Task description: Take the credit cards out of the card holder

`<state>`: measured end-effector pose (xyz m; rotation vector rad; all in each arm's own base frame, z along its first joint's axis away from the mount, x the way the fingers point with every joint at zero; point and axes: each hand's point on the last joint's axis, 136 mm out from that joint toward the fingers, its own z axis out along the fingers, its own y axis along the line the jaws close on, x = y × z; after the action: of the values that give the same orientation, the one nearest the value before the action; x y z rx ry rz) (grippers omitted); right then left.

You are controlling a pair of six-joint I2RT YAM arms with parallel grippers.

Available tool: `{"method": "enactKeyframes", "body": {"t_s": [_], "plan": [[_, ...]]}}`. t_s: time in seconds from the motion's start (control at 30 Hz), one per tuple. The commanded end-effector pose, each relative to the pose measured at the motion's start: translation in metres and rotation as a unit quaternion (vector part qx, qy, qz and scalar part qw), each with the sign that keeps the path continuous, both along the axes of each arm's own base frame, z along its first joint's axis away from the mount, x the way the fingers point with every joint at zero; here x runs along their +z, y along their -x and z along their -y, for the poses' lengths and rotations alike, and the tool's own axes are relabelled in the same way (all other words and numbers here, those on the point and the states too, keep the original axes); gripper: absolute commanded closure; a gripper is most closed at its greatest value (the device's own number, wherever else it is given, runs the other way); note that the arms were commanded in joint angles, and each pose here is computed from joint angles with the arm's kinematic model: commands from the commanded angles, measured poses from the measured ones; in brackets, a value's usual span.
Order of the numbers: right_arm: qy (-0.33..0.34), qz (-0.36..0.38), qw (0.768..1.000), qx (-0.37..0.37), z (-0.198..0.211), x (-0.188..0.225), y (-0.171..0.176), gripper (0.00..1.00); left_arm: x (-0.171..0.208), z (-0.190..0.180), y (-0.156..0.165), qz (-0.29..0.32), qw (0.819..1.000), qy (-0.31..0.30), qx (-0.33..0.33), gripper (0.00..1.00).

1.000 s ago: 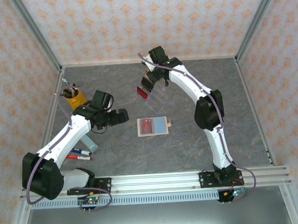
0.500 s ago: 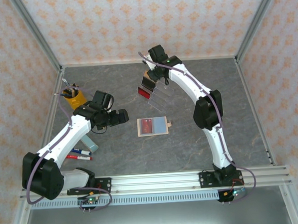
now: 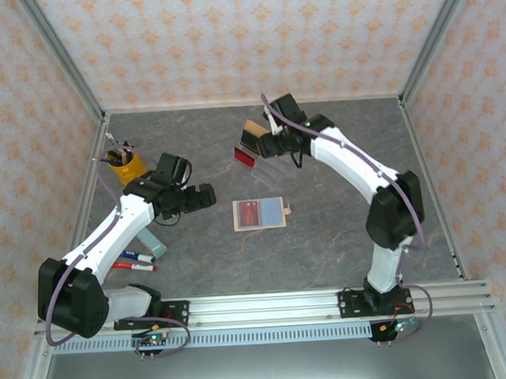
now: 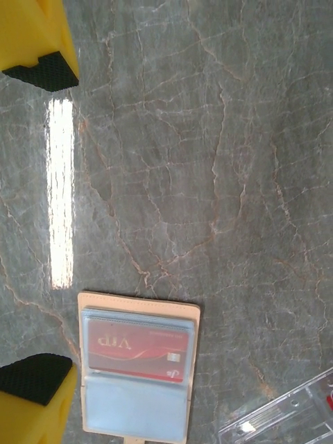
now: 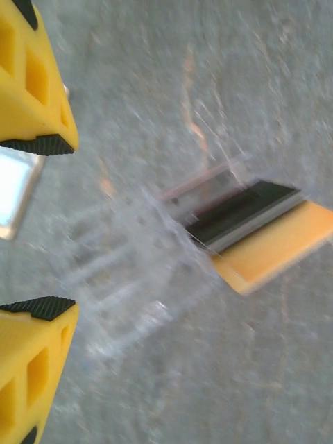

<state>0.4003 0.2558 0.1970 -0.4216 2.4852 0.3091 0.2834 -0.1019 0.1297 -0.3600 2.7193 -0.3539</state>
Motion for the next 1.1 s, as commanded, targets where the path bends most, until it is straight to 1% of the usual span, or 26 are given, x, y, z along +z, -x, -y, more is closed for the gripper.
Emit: {"method": "enactKeyframes", "body": {"t_s": [0.0, 0.07, 0.13, 0.17, 0.3, 0.33, 0.5, 0.67, 0.87, 1.07], "plan": [[-0.070, -0.020, 0.996, -0.046, -0.021, -0.006, 0.038, 0.39, 0.004, -0.013, 0.002, 0.011, 1.000, -0.021, 0.019, 0.00], [-0.081, -0.026, 0.995, -0.053, -0.028, -0.021, 0.058, 0.36, 0.004, -0.014, 0.001, 0.014, 0.999, -0.022, 0.024, 0.00], [-0.078, -0.040, 0.995, -0.040, -0.041, -0.044, 0.078, 0.36, 0.004, -0.015, -0.001, 0.016, 0.999, -0.022, 0.026, 0.00], [-0.072, -0.048, 0.995, -0.047, -0.043, -0.056, 0.086, 0.36, 0.005, -0.015, -0.002, 0.018, 0.999, -0.021, 0.026, 0.00], [-0.041, -0.070, 0.994, -0.067, -0.045, -0.089, 0.103, 0.35, 0.004, -0.019, -0.005, 0.025, 0.999, -0.028, 0.033, 0.00], [-0.038, -0.074, 0.994, -0.070, -0.046, -0.095, 0.105, 0.34, 0.003, -0.019, -0.006, 0.024, 0.998, -0.022, 0.047, 0.00], [-0.033, -0.096, 0.991, -0.090, -0.046, -0.117, 0.111, 0.34, -0.006, -0.015, -0.009, 0.025, 0.998, -0.006, 0.059, 0.00], [-0.007, -0.113, 0.988, -0.107, -0.038, -0.135, 0.114, 0.35, -0.010, -0.005, -0.016, 0.030, 0.998, 0.021, 0.053, 0.00], [0.018, -0.125, 0.985, -0.114, -0.033, -0.150, 0.116, 0.35, -0.018, 0.006, -0.022, 0.039, 0.997, 0.048, 0.045, 0.00], [0.029, -0.143, 0.985, -0.090, -0.038, -0.171, 0.120, 0.41, -0.031, 0.024, -0.024, 0.039, 0.995, 0.092, 0.018, 0.00]]}}
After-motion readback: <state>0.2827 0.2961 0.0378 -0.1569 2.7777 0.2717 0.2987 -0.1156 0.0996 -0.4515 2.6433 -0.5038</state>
